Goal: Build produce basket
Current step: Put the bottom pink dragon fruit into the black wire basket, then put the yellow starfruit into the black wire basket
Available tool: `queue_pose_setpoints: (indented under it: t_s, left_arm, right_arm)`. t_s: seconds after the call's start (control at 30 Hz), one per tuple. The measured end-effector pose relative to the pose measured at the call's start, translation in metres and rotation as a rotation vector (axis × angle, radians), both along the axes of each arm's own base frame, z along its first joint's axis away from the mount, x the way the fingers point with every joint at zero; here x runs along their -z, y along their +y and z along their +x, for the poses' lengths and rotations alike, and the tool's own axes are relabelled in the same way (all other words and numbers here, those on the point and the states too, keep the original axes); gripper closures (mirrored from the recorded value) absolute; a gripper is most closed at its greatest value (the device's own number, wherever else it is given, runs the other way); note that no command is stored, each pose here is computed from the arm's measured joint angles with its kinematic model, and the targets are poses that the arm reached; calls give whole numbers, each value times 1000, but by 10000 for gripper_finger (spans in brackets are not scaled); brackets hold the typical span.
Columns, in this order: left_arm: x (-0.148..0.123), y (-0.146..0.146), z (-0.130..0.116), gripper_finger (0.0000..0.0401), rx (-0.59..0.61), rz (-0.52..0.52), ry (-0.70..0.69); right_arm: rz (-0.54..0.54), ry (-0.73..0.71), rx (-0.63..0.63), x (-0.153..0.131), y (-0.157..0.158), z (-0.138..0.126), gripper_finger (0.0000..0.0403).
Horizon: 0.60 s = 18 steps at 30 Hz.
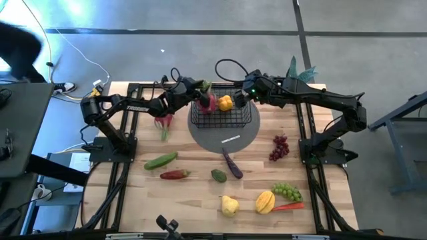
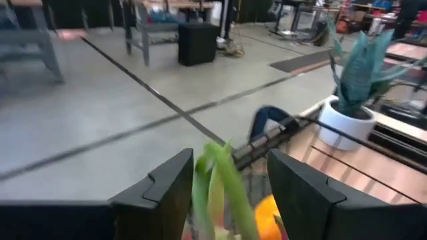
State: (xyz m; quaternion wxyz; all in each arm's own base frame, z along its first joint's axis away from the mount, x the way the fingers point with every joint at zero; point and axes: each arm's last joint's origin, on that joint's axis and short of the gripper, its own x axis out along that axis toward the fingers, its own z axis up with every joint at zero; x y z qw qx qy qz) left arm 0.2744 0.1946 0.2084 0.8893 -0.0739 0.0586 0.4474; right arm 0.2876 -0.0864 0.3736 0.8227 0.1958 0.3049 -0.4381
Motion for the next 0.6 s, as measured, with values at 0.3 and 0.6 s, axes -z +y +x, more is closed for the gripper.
queue_pose_setpoints:
  t_s: [0.3, 0.6]
  left_arm:
    - [-37, -9, -14, 219, -11, 84, -52]
    - [-71, -30, -35, 219, 36, 92, -32]
  right_arm:
    - [100, -26, -86, 1, 3, 2, 4]
    - [280, -90, -177, 2, 14, 5, 4]
